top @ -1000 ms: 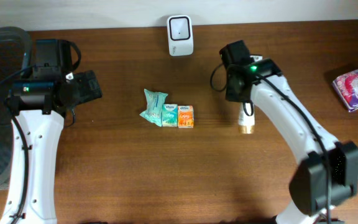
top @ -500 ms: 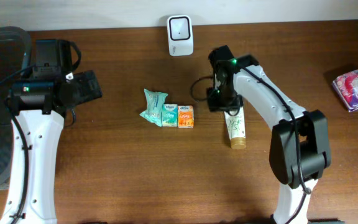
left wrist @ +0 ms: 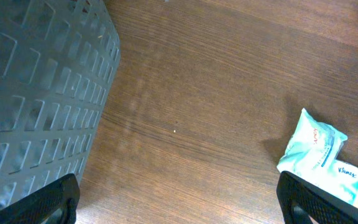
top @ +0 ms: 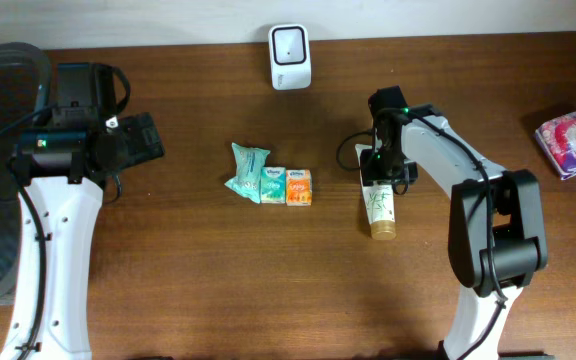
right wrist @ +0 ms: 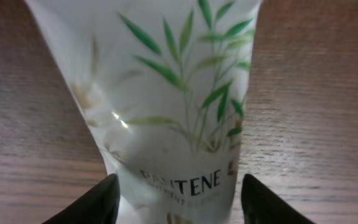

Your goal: Scan the item barcode

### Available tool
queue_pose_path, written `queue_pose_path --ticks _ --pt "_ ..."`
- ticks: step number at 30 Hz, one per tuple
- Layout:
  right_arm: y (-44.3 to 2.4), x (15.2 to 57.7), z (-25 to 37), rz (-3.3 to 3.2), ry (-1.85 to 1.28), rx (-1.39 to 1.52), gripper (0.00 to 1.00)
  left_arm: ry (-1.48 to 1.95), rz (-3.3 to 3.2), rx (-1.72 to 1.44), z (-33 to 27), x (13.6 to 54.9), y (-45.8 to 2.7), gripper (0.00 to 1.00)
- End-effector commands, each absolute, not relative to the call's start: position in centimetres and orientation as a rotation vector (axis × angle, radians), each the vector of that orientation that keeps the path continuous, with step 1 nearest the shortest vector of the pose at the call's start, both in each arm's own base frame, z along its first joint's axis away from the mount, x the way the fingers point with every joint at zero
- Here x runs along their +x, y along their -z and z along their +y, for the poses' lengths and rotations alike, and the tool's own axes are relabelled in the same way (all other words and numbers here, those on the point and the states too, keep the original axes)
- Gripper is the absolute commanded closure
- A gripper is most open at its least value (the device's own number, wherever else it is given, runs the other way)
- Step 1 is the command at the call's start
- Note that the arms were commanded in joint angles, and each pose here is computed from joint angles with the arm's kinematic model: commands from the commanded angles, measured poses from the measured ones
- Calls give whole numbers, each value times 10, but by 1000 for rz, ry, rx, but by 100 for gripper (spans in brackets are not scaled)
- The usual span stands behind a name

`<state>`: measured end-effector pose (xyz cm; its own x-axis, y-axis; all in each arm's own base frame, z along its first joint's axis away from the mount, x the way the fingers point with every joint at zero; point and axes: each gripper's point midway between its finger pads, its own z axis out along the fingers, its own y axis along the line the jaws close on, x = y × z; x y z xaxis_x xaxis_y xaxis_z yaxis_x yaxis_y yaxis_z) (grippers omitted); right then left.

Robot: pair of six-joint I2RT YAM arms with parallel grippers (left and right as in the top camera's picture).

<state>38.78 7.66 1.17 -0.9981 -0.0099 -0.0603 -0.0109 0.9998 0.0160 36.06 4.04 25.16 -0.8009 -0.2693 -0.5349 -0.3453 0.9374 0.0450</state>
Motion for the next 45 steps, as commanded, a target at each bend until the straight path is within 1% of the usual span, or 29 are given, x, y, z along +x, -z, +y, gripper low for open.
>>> queue_pose_path --ticks 1,2,4,5,8,9,11,12,14,16,18,20,22,25,27,29,30,31,32,33,35,36,40,42,44,45 --pt "-10 385 86 3086 -130 -14 76 -204 2545 -433 44 360 -254 1" --pt "-11 386 91 3081 -167 -15 96 -204 2545 -433 44 360 -254 1" --pt "-22 396 105 3045 -280 -24 96 -204 2545 -433 44 360 -254 1" --pt "-35 410 112 3001 -326 -33 96 -204 2545 -433 44 360 -254 1" --pt "-104 469 138 2763 -488 -87 96 -204 2545 -433 44 360 -254 1" --pt "-139 498 155 2606 -581 -136 96 -204 2545 -433 44 360 -254 1" --pt "-189 545 172 2314 -648 -200 96 -204 2545 -433 44 360 -254 1" --pt "-209 565 177 2187 -642 -223 96 -204 2545 -433 44 360 -254 1" --pt "-235 588 190 2008 -639 -264 96 -204 2545 -433 44 360 -254 1" --pt "-242 607 203 1887 -617 -277 96 -204 2545 -433 44 360 -254 1" --pt "-224 622 219 1834 -592 -276 96 -204 2545 -433 44 360 -254 1" --pt "-206 626 243 1791 -616 -309 96 -204 2545 -433 44 360 -254 1" --pt "-194 631 244 1807 -557 -266 96 -204 2545 -433 44 360 -254 1" --pt "-195 634 239 1803 -529 -242 96 -204 2545 -433 44 360 -254 1" --pt "-207 636 240 1753 -543 -228 96 -204 2545 -433 44 360 -254 1" --pt "-237 644 231 1655 -651 -53 96 -204 2545 -433 44 360 -254 1" --pt "-249 647 223 1619 -756 75 96 -204 2545 -433 44 360 -254 1" --pt "-248 651 212 1624 -820 191 96 -204 2545 -433 44 360 -254 1" --pt "-242 654 203 1641 -850 281 96 -204 2545 -433 44 360 -254 1" --pt "-230 656 195 1676 -921 434 96 -204 2545 -433 44 360 -254 1" --pt "-193 651 190 1759 -1120 855 96 -204 2545 -433 44 360 -254 1" --pt "-182 648 190 1770 -1168 987 96 -204 2545 -433 44 360 -254 1" --pt "-185 648 193 1765 -1197 985 96 -204 2545 -433 44 360 -254 1" --pt "-203 650 198 1724 -1271 916 96 -204 2545 -433 44 360 -254 1" --pt "-232 653 197 1649 -1365 812 96 -204 2545 -433 44 360 -254 1" --pt "-237 653 191 1647 -1384 793 96 -204 2545 -433 44 360 -254 1"
